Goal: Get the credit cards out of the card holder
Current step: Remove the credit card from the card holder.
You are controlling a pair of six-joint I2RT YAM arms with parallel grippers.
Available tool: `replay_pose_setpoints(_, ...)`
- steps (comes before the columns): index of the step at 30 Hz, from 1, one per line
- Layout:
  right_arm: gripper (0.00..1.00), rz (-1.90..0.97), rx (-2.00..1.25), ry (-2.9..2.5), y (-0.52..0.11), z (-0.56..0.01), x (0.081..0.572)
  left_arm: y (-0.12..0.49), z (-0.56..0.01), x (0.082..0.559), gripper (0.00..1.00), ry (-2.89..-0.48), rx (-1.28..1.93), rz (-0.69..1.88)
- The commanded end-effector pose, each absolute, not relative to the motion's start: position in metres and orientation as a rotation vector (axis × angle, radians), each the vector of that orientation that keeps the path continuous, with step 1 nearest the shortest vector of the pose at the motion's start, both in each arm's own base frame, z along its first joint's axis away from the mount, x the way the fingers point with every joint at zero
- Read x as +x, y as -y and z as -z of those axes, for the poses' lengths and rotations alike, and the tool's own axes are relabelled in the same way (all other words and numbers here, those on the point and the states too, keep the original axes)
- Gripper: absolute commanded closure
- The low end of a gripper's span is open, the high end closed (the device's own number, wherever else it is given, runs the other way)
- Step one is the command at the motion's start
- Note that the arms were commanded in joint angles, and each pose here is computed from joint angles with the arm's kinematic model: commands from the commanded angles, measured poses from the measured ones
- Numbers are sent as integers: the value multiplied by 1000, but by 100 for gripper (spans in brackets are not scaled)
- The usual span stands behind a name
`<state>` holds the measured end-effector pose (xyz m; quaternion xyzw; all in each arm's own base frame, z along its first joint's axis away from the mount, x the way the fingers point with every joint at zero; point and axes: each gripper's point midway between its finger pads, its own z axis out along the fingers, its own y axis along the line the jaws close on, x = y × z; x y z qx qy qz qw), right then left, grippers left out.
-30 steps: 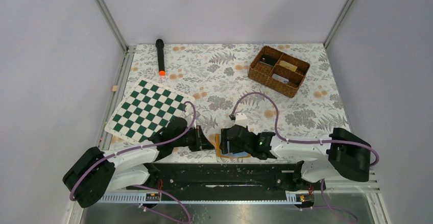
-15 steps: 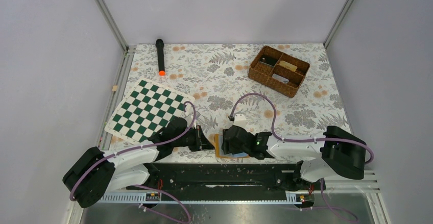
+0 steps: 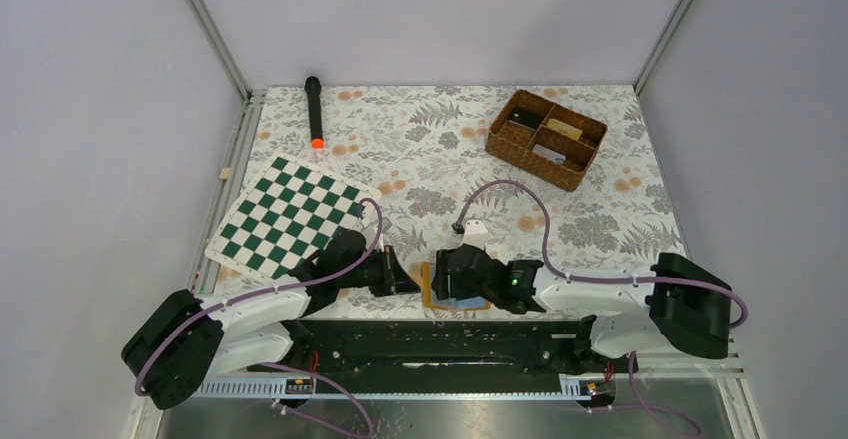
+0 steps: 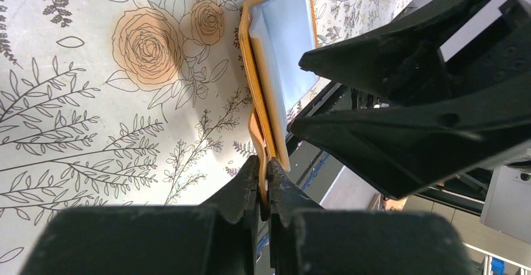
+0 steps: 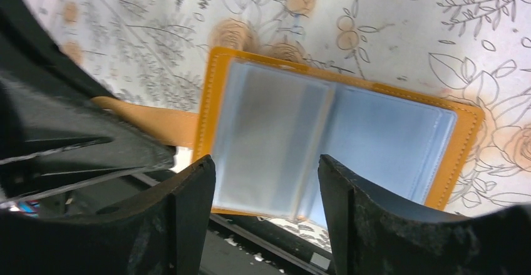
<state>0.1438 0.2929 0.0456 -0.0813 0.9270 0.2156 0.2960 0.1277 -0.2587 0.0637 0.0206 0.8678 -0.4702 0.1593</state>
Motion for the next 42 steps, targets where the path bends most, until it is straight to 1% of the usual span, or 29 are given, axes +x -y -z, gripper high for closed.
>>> replay_pose_setpoints(1, 31, -750, -167, -2383, -313, -69, 145, 264, -75, 134, 100, -2420, 77, 1367)
replay_pose_setpoints(9, 32, -685, -175, -2458, -313, -45, 142, 263, -74, 132, 100, -2420, 71, 1370)
replay_pose_setpoints(15, 32, -711, -181, -2450, -316, -45, 141, 263, -73, 132, 100, -2424, 70, 1368)
replay_pose_setpoints(19, 27, -757, -178, -2422, -319, -57, 141, 263, -72, 132, 100, -2423, 70, 1367)
replay_pose_setpoints(25, 26, -724, -118, -2375, -301, -70, 147, 262, -71, 132, 100, -2430, 66, 1362)
replay_pose_setpoints(42, 20, -640, -92, -2412, -292, -50, 149, 262, -71, 132, 100, -2426, 69, 1364)
